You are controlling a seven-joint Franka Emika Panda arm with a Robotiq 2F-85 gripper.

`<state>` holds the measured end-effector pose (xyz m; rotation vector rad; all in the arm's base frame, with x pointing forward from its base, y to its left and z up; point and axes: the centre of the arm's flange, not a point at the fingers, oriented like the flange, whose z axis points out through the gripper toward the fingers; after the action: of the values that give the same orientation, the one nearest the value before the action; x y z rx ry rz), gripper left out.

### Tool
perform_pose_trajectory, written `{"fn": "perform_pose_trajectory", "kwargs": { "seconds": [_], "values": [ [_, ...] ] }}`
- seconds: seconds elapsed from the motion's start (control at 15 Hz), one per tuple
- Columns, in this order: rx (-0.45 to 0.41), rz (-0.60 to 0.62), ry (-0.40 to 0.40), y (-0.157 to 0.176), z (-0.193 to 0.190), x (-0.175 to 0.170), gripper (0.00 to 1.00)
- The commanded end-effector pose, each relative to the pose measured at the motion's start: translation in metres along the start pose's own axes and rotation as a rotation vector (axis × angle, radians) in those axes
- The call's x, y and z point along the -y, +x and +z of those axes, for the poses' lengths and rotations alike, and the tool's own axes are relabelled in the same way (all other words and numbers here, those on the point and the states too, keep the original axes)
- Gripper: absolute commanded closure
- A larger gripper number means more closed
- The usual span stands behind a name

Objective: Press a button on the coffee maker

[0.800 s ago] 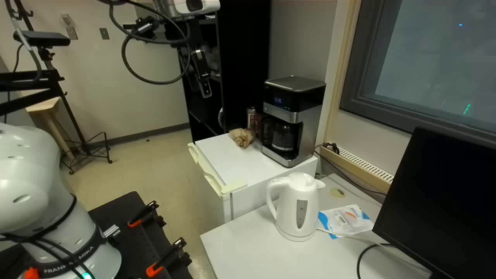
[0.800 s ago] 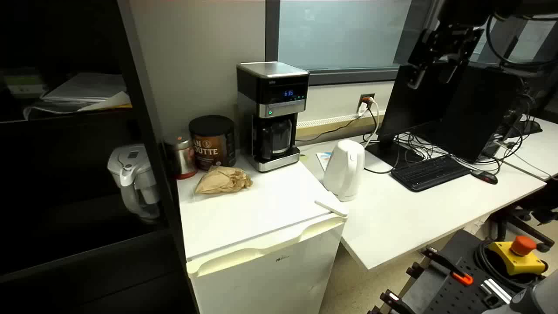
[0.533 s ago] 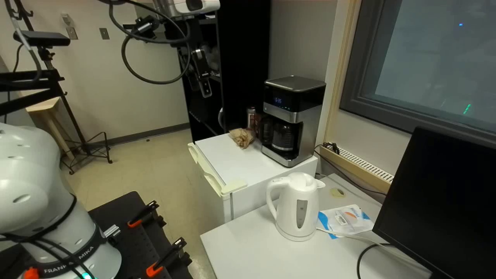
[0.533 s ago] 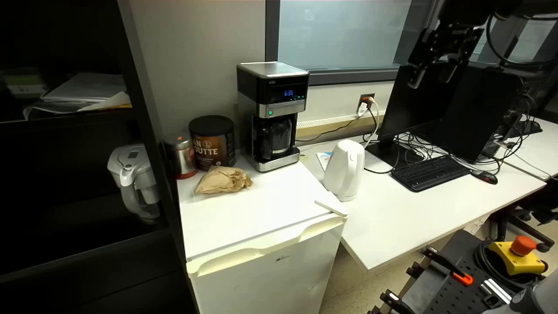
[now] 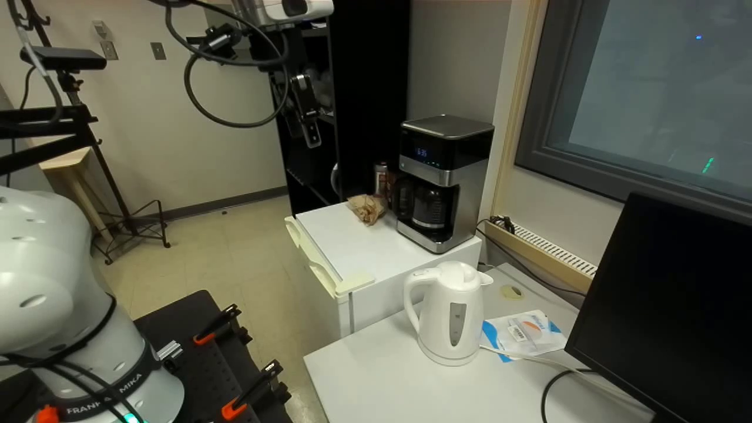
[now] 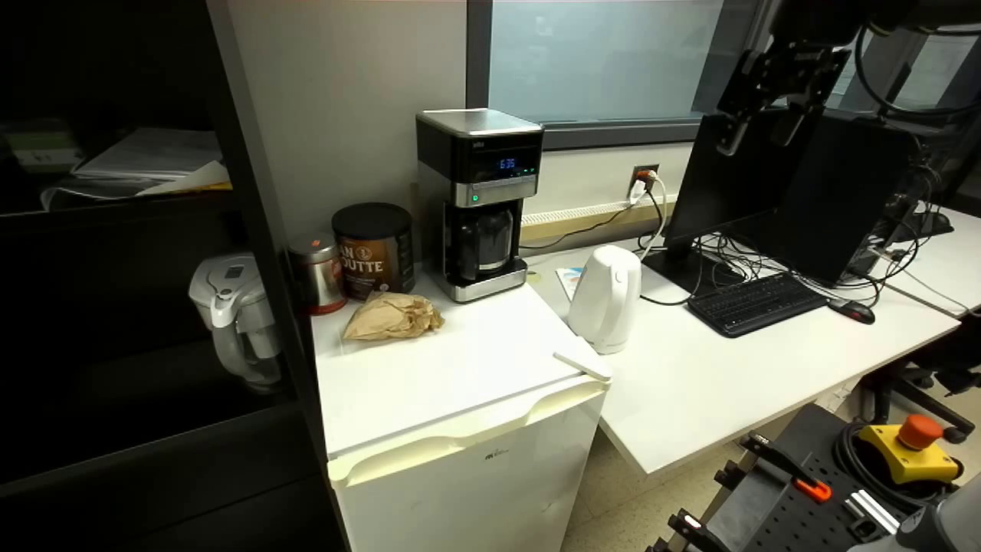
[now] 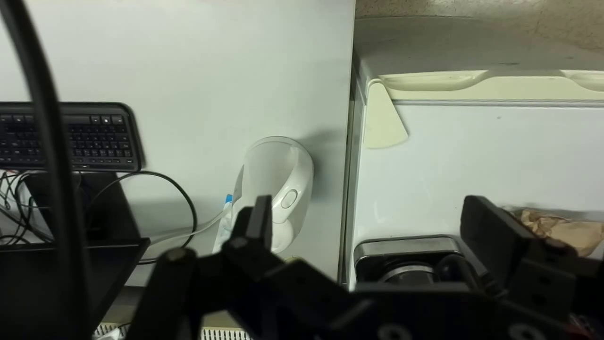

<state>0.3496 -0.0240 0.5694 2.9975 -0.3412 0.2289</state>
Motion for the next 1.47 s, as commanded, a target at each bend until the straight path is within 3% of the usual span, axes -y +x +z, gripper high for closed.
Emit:
{"fn": "perform_pose_trajectory", "kwargs": {
  "seconds": [0.0,0.47,0.93,1.0,1.13,1.4],
  "values": [
    [-0.007,-0.009,-0.008,0.007,0.009,0.006,0.0],
    [-0.102,-0.084,-0.032,0.044,0.053,0.046,0.0],
    [-0.235,-0.146,-0.129,0.087,0.101,0.081,0.01],
    [-0.247,-0.149,-0.137,0.092,0.108,0.084,0.26],
    [-0.267,-0.152,-0.153,0.103,0.122,0.088,0.32],
    [-0.313,-0.151,-0.172,0.122,0.144,0.093,0.63]
  ]
}}
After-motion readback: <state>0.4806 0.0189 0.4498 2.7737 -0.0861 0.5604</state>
